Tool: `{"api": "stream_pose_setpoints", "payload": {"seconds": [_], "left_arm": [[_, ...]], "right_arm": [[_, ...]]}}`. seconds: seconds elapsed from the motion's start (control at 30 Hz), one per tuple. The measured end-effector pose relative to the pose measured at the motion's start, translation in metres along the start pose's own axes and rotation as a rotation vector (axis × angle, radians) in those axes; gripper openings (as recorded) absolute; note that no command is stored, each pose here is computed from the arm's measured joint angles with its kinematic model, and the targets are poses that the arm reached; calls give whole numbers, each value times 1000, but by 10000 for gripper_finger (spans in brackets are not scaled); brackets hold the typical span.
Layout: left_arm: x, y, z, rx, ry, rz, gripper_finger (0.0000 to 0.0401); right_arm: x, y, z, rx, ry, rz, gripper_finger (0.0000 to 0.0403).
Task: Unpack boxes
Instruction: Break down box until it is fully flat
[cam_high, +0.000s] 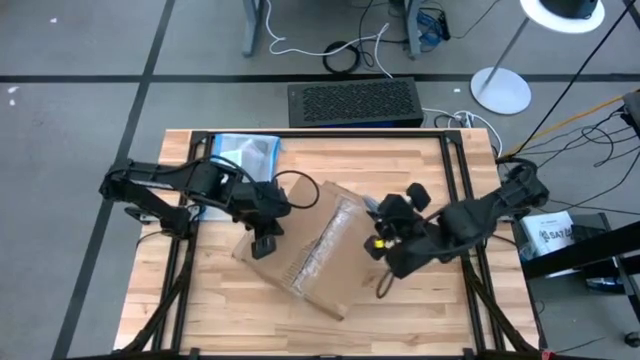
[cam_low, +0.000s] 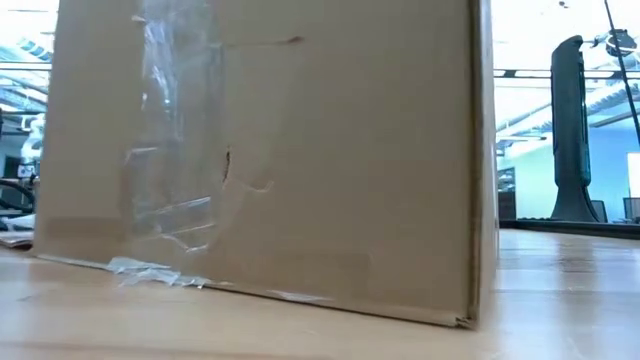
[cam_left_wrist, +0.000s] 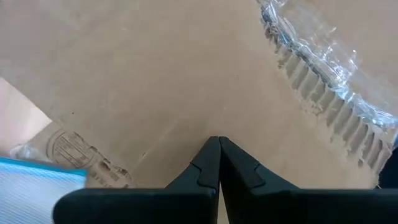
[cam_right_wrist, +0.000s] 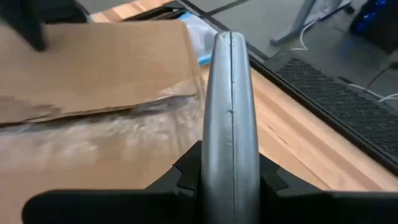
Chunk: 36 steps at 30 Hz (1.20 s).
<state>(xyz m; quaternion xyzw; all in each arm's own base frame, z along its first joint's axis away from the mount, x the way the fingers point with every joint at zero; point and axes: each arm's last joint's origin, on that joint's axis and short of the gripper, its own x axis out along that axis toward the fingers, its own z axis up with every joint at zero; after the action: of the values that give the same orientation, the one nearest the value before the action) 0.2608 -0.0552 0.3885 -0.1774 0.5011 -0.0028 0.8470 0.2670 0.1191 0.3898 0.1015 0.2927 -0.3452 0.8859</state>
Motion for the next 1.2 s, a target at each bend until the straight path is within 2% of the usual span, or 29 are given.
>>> {"api": "stream_pose_setpoints", "payload": {"seconds": [0.2, 0.33, 0.47, 0.6, 0.7, 0.83, 0.93, 1.03, 1.2], "left_arm": [[-2, -8, -7, -25, 20, -20, 10], [-7, -11, -16, -46, 56, -11, 10], [-12, -14, -24, -64, 82, -8, 10], [-16, -17, -28, -86, 99, -52, 10], [-17, -21, -30, -99, 107, -66, 10], [-22, -25, -35, -120, 110, -91, 10], [-32, -24, -36, -117, 44, -60, 10], [-43, -21, -34, -105, -39, -23, 10], [-45, -18, -26, 14, -87, -21, 10]], "right_arm": [[39, 19, -6, -4, 0, 8, 63], [49, 24, -4, 29, -84, -12, 63], [63, 21, 8, -2, -118, -40, 63], [77, 14, 22, -47, -125, -45, 63], [85, 12, 32, -59, -123, 13, 63], [81, 11, 42, -107, -142, 28, 63], [70, 6, 57, -106, -184, 49, 63], [64, -1, 76, -46, -278, 83, 63], [71, -4, 105, 2, -416, 285, 63]]}}
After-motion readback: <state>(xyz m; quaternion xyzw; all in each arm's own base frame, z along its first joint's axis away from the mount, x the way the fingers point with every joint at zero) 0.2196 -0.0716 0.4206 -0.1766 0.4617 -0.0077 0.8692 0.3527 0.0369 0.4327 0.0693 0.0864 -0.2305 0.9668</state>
